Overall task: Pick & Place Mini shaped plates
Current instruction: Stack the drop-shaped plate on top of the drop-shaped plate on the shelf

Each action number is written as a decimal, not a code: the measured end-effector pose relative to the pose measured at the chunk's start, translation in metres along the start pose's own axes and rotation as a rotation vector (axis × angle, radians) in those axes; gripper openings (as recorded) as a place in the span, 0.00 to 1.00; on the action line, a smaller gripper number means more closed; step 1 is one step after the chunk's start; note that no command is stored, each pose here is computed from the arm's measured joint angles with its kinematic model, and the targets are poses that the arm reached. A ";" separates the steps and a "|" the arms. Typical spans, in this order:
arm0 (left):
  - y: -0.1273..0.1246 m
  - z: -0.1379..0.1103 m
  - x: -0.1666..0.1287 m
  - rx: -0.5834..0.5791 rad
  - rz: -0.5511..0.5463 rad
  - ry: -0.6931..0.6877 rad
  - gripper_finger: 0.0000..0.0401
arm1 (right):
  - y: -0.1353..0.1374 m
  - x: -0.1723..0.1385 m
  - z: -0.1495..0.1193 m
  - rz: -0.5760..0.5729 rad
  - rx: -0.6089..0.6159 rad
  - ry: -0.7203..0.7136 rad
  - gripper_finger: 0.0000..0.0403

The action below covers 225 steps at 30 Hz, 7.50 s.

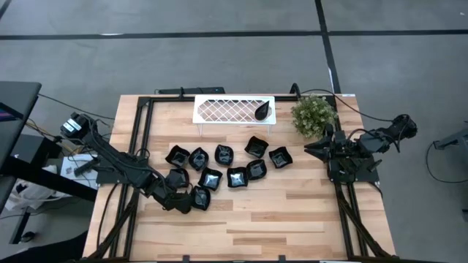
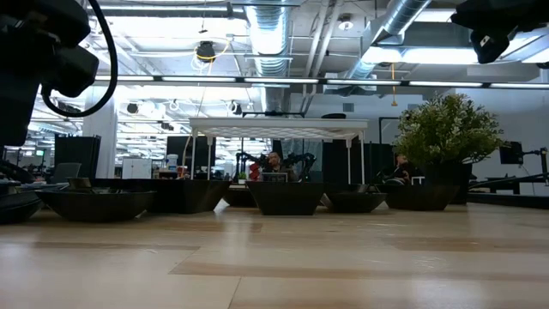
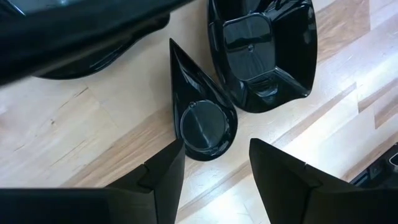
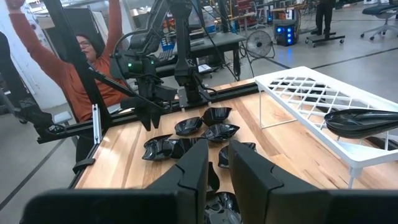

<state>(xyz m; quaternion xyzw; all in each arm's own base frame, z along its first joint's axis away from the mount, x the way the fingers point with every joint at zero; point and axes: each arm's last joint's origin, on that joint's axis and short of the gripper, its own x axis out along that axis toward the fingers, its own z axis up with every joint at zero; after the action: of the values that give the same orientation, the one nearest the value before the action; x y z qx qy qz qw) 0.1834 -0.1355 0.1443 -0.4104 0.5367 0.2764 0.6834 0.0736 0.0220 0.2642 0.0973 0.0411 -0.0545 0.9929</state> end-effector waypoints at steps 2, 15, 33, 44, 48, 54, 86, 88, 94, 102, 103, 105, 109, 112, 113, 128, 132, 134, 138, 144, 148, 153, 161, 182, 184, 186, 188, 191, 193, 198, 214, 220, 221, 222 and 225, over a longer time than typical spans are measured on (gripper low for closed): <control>0.000 0.000 0.000 0.000 0.000 0.000 0.45 | 0.000 0.000 0.000 0.000 0.000 0.000 0.15; 0.001 0.000 0.001 0.000 0.003 -0.003 0.45 | 0.000 0.000 0.000 0.000 0.000 0.000 0.15; 0.009 0.004 0.025 -0.020 0.021 -0.014 0.39 | 0.000 0.000 0.000 -0.003 0.000 -0.001 0.15; 0.009 0.003 0.029 -0.019 0.029 0.021 0.31 | 0.000 0.000 0.000 -0.003 0.001 -0.002 0.15; 0.009 0.003 0.029 -0.019 0.029 0.020 0.28 | 0.000 0.000 0.000 -0.003 0.001 -0.002 0.15; 0.009 0.003 0.029 -0.019 0.030 0.016 0.22 | 0.000 0.000 0.000 -0.003 0.001 -0.002 0.15; 0.009 0.003 0.029 -0.018 0.028 -0.006 0.04 | 0.000 0.000 0.000 -0.003 0.001 -0.002 0.15; 0.009 0.003 0.029 -0.019 0.024 -0.005 0.06 | 0.000 0.000 0.000 -0.003 0.001 -0.002 0.15; 0.008 0.003 0.029 -0.019 0.020 -0.005 0.14 | 0.000 0.000 0.000 -0.003 0.001 -0.002 0.15; 0.008 0.004 0.029 -0.020 0.013 -0.022 0.23 | 0.000 0.000 0.000 -0.003 0.001 -0.002 0.15; 0.007 0.004 0.029 -0.020 0.011 -0.025 0.23 | 0.000 0.000 0.000 -0.003 0.000 -0.001 0.15; 0.007 0.004 0.029 -0.020 0.011 -0.030 0.23 | 0.000 0.000 0.000 -0.003 0.001 -0.002 0.15; 0.007 0.004 0.030 -0.019 0.016 -0.031 0.22 | 0.000 0.000 0.000 -0.003 0.001 -0.002 0.15; 0.009 0.003 0.036 -0.019 0.044 -0.028 0.21 | 0.000 0.000 0.000 -0.003 0.001 -0.002 0.15; 0.009 0.003 0.038 -0.026 0.051 -0.025 0.21 | 0.000 0.000 0.000 -0.003 0.001 -0.002 0.15; 0.006 0.002 0.043 -0.052 0.034 -0.021 0.18 | 0.000 0.000 0.000 -0.003 0.001 -0.002 0.15; 0.006 0.002 0.043 -0.051 0.034 -0.021 0.11 | 0.000 0.000 0.000 -0.003 0.001 -0.002 0.15; 0.006 0.002 0.043 -0.051 0.035 -0.022 0.07 | 0.000 0.000 0.000 -0.003 0.001 -0.002 0.15; 0.006 0.002 0.043 -0.046 0.035 -0.022 0.02 | 0.000 0.000 0.000 -0.003 0.000 -0.002 0.15; 0.007 0.002 0.043 -0.044 0.040 -0.021 0.02 | 0.000 0.000 0.000 -0.003 0.001 -0.002 0.15; 0.007 0.001 0.043 -0.039 0.046 0.016 0.02 | 0.000 0.000 0.000 -0.003 0.001 -0.002 0.15; 0.008 -0.004 0.038 -0.024 0.037 0.067 0.02 | 0.000 0.000 0.000 -0.003 0.001 -0.002 0.15; 0.003 -0.006 0.005 -0.010 -0.118 0.066 0.01 | 0.000 0.000 0.000 -0.003 0.001 -0.002 0.15; -0.030 0.065 -0.076 0.054 -0.417 -0.328 0.01 | 0.002 -0.001 0.011 0.028 0.167 -0.100 0.15; -0.032 0.076 -0.081 0.071 -0.413 -0.366 0.01 | 0.003 -0.001 0.012 0.032 0.174 -0.110 0.15; -0.034 0.087 -0.086 0.081 -0.407 -0.410 0.01 | 0.003 -0.001 0.014 0.035 0.182 -0.121 0.15; -0.036 0.097 -0.093 0.085 -0.402 -0.462 0.01 | 0.003 -0.001 0.016 0.042 0.199 -0.143 0.15; -0.039 0.109 -0.104 0.101 -0.392 -0.549 0.01 | 0.004 -0.001 0.019 0.050 0.218 -0.168 0.15; -0.043 0.116 -0.112 0.117 -0.382 -0.603 0.01 | 0.004 -0.002 0.021 0.053 0.230 -0.184 0.15; -0.061 0.134 -0.123 0.179 -0.335 -0.706 0.01 | 0.002 -0.001 0.022 0.024 0.231 -0.198 0.15; -0.132 0.185 -0.106 0.414 -0.191 -0.781 0.01 | 0.017 0.029 0.023 -0.010 0.249 -0.188 0.15; -0.134 0.190 -0.104 0.456 -0.093 -0.850 0.01 | 0.027 0.050 0.017 -0.059 0.176 -0.156 0.15; -0.134 0.190 -0.104 0.465 -0.073 -0.867 0.01 | 0.029 0.054 0.017 -0.068 0.160 -0.159 0.15; -0.134 0.191 -0.105 0.476 -0.050 -0.885 0.01 | 0.030 0.058 0.016 -0.083 0.144 -0.164 0.15; -0.132 0.191 -0.107 0.506 0.018 -0.926 0.01 | 0.034 0.070 0.016 -0.110 0.104 -0.189 0.15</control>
<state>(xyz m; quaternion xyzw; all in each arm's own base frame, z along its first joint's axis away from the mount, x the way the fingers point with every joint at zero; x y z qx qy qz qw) 0.3596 -0.0321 0.2985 -0.0627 0.2318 0.2963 0.9244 0.1481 0.0446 0.2802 0.1405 -0.0505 -0.1201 0.9815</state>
